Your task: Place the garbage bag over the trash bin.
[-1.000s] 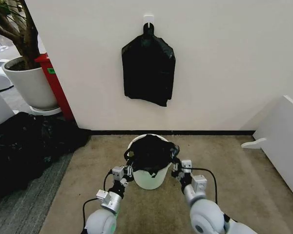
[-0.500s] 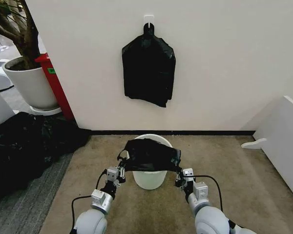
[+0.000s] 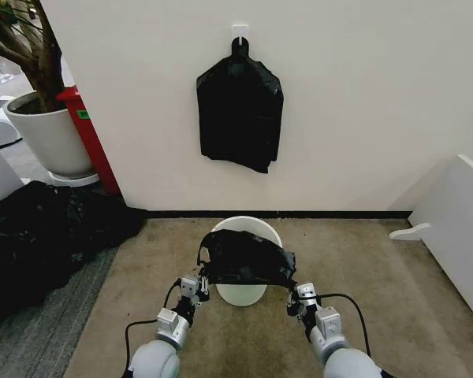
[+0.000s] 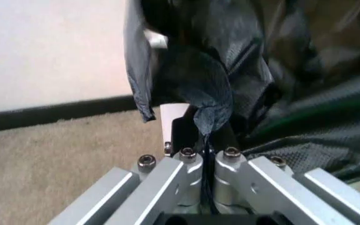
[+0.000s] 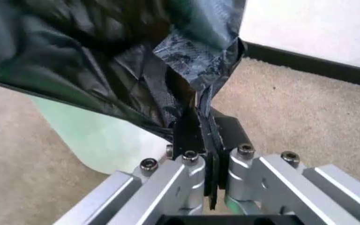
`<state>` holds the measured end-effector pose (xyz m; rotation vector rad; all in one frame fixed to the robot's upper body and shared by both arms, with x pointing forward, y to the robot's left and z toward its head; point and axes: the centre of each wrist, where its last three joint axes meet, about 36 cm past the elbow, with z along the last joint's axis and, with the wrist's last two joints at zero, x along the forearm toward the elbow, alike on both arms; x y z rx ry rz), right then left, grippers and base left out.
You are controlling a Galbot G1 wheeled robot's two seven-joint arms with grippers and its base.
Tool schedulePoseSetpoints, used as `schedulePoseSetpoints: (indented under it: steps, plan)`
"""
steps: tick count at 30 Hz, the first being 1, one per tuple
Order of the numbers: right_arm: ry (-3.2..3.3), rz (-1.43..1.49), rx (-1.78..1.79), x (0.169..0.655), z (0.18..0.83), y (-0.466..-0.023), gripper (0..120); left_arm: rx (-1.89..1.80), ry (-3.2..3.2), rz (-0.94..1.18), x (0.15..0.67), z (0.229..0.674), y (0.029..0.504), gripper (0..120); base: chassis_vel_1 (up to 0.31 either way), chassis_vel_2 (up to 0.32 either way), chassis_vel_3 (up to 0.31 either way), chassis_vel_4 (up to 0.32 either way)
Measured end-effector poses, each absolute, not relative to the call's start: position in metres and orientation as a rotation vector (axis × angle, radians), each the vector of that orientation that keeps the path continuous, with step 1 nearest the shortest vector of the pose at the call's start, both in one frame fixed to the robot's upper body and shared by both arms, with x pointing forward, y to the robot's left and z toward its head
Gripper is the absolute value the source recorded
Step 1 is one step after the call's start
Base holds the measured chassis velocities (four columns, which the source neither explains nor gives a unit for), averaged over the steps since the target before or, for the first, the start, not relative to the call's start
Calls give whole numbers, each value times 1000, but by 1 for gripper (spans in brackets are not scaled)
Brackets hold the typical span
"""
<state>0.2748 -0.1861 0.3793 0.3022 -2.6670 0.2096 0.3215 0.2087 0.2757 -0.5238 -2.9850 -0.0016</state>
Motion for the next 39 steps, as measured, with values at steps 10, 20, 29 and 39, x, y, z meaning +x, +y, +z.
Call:
schedulePoseSetpoints:
  steps: [10, 20, 29, 39]
  plan:
    - [-2692, 238, 265, 301, 323, -196, 0, -462, -2967, -22, 324, 247, 210, 0, 0, 0, 0, 0]
    - [-2843, 379, 326, 309, 299, -211, 0, -415, -3024, 48, 332, 260, 212, 0, 0, 0, 0, 0]
    - [-2796, 289, 353, 316, 294, -226, 0, -344, -3008, 30, 333, 256, 216, 0, 0, 0, 0, 0]
    - [-2823, 326, 435, 308, 295, -232, 35, -293, -3006, 11, 326, 262, 222, 33, 0, 0, 0, 0]
